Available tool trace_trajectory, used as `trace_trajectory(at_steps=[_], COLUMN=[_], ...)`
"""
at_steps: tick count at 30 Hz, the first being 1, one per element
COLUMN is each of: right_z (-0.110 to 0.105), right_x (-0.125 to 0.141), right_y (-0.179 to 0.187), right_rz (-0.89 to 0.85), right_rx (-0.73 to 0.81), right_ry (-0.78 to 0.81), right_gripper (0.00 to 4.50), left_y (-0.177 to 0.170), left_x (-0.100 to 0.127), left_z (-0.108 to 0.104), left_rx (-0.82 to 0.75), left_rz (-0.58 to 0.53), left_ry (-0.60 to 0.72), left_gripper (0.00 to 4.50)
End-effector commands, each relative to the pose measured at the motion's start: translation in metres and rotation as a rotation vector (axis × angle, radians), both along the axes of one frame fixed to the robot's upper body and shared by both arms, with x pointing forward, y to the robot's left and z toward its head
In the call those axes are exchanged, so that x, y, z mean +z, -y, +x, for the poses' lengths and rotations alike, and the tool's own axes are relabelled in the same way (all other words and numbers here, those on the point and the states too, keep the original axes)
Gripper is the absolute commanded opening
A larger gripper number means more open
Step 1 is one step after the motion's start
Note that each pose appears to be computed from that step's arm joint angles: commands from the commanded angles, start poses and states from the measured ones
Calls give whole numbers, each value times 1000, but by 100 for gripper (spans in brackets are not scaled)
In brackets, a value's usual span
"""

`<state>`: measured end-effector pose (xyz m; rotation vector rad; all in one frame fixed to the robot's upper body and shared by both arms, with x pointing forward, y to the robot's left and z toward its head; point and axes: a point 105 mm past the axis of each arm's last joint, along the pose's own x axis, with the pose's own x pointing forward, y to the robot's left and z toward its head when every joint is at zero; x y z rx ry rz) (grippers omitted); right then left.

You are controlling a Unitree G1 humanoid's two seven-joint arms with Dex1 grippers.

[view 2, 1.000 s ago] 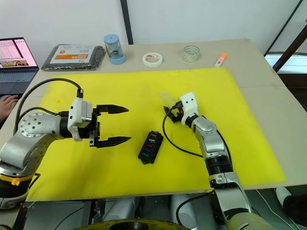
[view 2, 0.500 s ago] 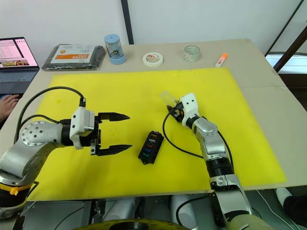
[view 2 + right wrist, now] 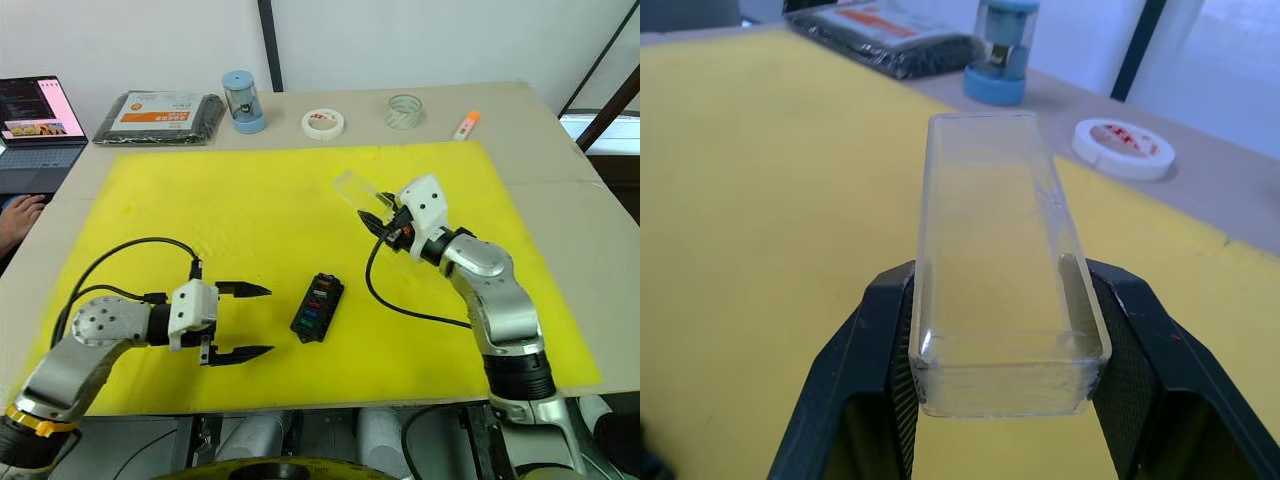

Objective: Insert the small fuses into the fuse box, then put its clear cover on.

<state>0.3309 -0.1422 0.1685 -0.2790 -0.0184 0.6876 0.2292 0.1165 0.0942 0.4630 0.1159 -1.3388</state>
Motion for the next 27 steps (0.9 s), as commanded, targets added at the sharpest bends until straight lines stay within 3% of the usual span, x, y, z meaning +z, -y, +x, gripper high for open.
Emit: trace_trajectory(at_steps=[1, 9, 15, 27], right_z=[-5, -9, -9, -9], right_x=[24, 18, 16, 18], right_y=[2, 18, 30, 39], right_rz=[5, -9, -26, -34], right_rx=[6, -73, -108, -139], right_ry=[62, 47, 43, 48], right_gripper=[189, 189, 189, 189], left_y=[4, 19, 24, 32], left_x=[-6, -19, -17, -8], left_z=[9, 22, 30, 72], left_rx=[11, 55, 82, 298], left_rz=[21, -10, -28, -124], left_ry=[52, 62, 80, 93], left_gripper=[450, 450, 450, 450])
